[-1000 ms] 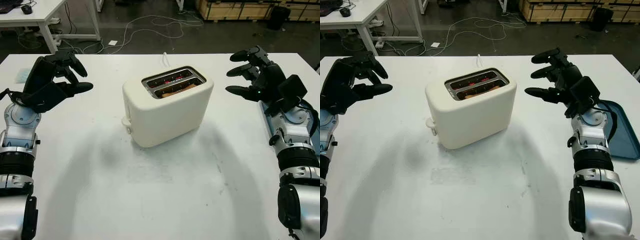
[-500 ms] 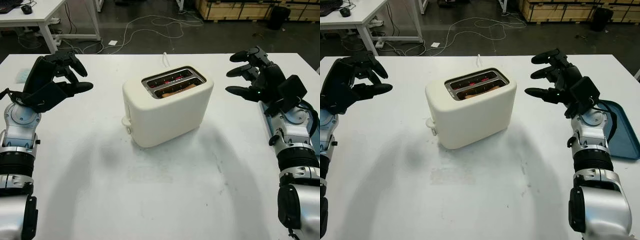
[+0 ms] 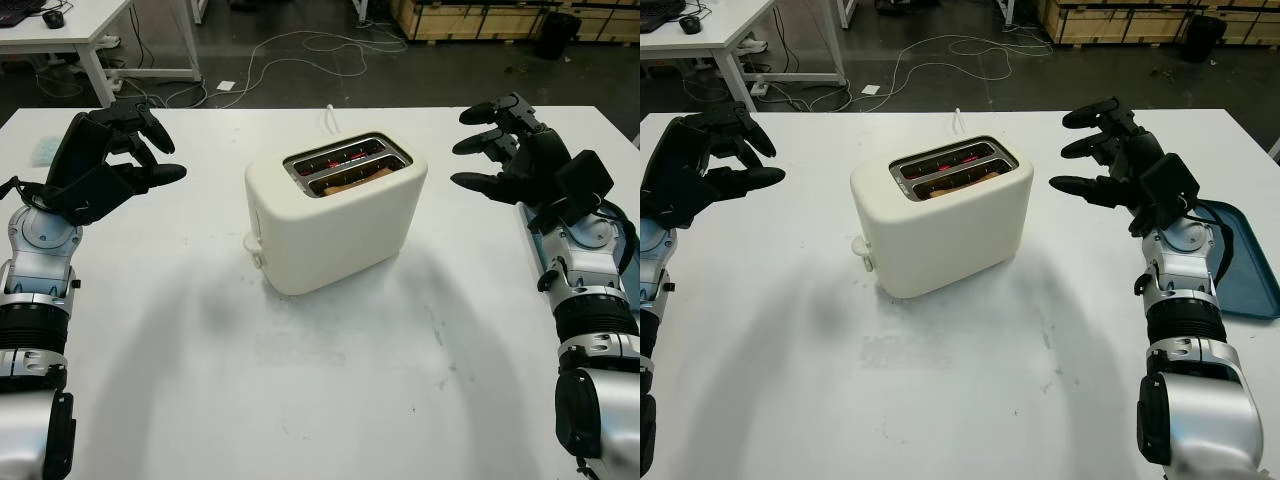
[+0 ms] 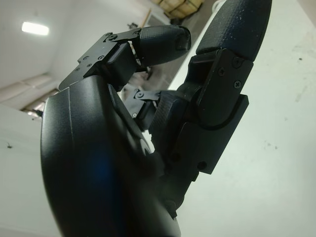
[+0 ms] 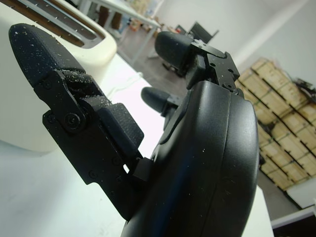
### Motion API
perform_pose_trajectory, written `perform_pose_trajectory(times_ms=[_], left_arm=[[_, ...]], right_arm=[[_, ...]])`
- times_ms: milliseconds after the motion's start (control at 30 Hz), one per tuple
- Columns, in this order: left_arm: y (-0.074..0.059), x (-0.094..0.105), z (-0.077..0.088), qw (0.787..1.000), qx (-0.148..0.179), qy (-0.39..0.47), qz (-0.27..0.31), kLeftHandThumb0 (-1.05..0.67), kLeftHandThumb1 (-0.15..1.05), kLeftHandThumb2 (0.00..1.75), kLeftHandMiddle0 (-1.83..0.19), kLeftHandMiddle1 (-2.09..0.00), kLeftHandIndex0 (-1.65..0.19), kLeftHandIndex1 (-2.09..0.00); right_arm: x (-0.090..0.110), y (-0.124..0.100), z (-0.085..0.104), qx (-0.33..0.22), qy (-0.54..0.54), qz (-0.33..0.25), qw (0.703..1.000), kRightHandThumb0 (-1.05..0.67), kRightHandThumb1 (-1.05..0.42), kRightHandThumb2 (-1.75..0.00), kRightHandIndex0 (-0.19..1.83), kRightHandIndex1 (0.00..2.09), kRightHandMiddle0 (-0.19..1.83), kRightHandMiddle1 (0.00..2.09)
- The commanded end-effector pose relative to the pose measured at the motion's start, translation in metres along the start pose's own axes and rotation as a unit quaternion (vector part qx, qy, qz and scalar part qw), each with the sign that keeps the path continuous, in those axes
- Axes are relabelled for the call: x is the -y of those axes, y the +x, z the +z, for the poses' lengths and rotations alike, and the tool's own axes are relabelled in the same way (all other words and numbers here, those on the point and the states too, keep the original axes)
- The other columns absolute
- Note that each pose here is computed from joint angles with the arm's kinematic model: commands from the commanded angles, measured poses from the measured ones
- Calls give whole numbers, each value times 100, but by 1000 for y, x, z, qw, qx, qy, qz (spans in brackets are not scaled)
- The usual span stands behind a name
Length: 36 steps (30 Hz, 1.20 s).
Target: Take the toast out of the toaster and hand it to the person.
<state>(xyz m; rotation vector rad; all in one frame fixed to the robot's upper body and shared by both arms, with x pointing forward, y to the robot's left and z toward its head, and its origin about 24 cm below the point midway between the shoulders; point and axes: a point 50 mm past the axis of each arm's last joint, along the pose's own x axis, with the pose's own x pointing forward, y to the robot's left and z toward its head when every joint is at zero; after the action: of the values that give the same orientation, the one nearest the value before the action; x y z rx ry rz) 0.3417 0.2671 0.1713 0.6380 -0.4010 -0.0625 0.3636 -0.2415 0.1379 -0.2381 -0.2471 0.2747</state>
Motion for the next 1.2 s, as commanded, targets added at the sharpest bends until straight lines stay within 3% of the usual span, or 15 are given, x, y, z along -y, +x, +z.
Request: perform_pose_trajectory(times_ms=[0, 1167], left_arm=[[0, 1, 0, 1000, 0, 1, 1, -105, 84, 1, -69, -153, -62, -153], [1, 2, -1, 1000, -2, -4, -1, -105, 85, 0, -71, -150, -64, -150]], right_arm=[[1, 1, 3, 11, -4, -4, 1000, -105, -60, 0, 0, 153, 5, 137], [0, 2, 4, 16, -6, 0, 1000, -105, -60, -1, 0, 154, 6, 137]])
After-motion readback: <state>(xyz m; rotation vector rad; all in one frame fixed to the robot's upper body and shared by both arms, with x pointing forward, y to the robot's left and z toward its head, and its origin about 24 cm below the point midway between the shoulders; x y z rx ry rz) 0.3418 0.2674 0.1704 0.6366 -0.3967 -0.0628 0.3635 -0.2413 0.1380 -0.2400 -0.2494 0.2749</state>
